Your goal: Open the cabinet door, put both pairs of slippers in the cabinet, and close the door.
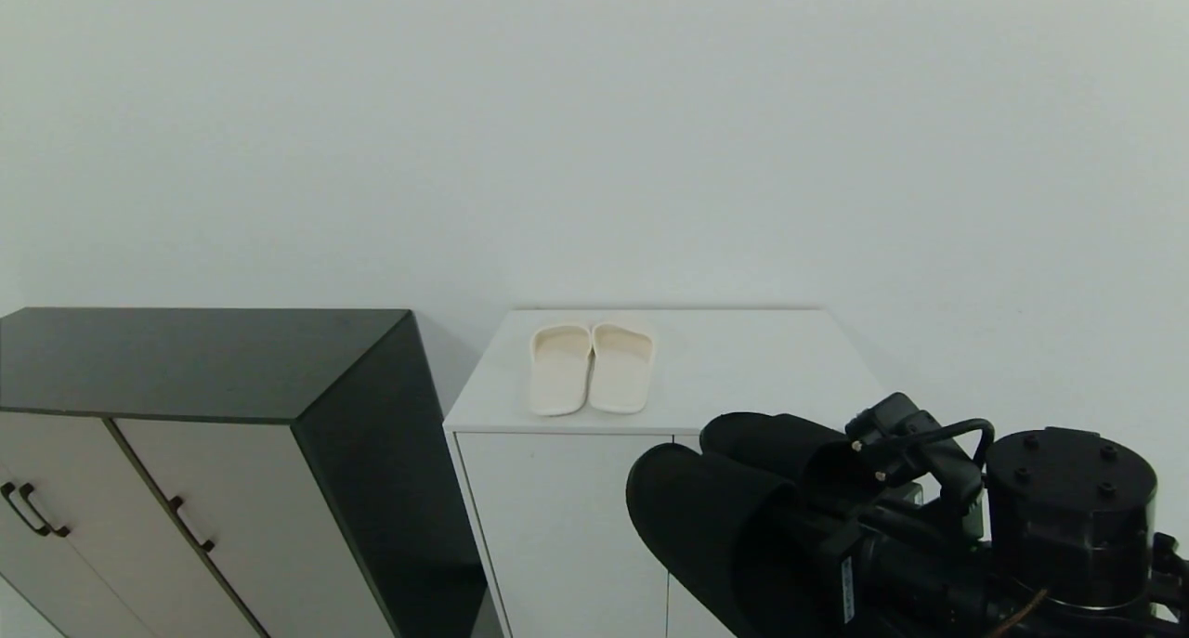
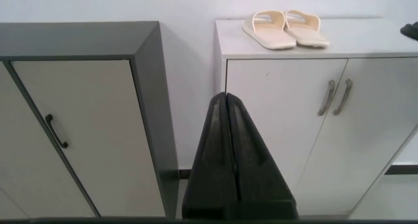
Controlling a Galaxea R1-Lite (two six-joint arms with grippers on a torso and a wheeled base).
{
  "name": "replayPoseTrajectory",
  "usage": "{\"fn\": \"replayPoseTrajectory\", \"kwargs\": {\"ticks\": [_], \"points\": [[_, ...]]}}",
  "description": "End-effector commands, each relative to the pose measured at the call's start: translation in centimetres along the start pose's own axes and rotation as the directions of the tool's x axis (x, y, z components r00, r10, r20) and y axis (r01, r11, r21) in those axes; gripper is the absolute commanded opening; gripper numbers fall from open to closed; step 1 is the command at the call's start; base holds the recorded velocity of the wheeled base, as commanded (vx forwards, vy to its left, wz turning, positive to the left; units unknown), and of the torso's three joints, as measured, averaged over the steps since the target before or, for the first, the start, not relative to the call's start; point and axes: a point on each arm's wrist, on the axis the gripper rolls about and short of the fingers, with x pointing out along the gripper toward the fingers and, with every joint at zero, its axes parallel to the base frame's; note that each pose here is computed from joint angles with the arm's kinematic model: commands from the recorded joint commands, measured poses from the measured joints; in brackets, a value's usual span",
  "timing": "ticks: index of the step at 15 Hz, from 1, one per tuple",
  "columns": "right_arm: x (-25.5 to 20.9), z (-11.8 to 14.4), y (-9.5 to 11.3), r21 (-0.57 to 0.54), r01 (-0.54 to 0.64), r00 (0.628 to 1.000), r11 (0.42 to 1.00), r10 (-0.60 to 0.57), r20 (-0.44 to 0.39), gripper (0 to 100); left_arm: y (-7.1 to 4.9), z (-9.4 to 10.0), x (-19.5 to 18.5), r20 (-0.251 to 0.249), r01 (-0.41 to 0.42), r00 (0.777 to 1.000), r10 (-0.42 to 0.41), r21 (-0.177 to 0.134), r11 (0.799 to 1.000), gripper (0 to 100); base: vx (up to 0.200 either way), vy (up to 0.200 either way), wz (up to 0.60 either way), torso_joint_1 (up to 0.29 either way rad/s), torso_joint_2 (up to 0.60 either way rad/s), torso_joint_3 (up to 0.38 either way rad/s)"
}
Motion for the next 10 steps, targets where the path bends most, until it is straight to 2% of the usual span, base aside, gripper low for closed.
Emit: {"fn": "replayPoseTrajectory", "kwargs": {"ticks": [1, 6, 10], "points": [[0.04, -0.35, -0.02, -0.002, -0.009, 1.0, 1.0, 0.009, -0.017, 0, 0.0, -0.01, 0.01, -0.001, 0.0, 1.0, 0.0, 0.0, 1.0, 0, 0.0, 0.0, 0.0, -0.115, 0.23, 0.129], [-0.06, -0.39, 0.04, -0.009, -0.014, 1.0, 1.0, 0.013, -0.017, 0, 0.0, -0.01, 0.01, -0.001, 0.0, 1.0, 0.0, 0.0, 1.0, 0, 0.0, 0.0, 0.0, -0.161, 0.37, 0.207], [0.08, -0.57, 0.03, -0.012, -0.011, 1.0, 1.0, 0.01, -0.026, 0, 0.0, -0.01, -0.01, 0.0, 0.0, 1.0, 0.0, 0.0, 1.0, 0, 0.0, 0.0, 0.0, -0.221, 0.53, 0.299]]}}
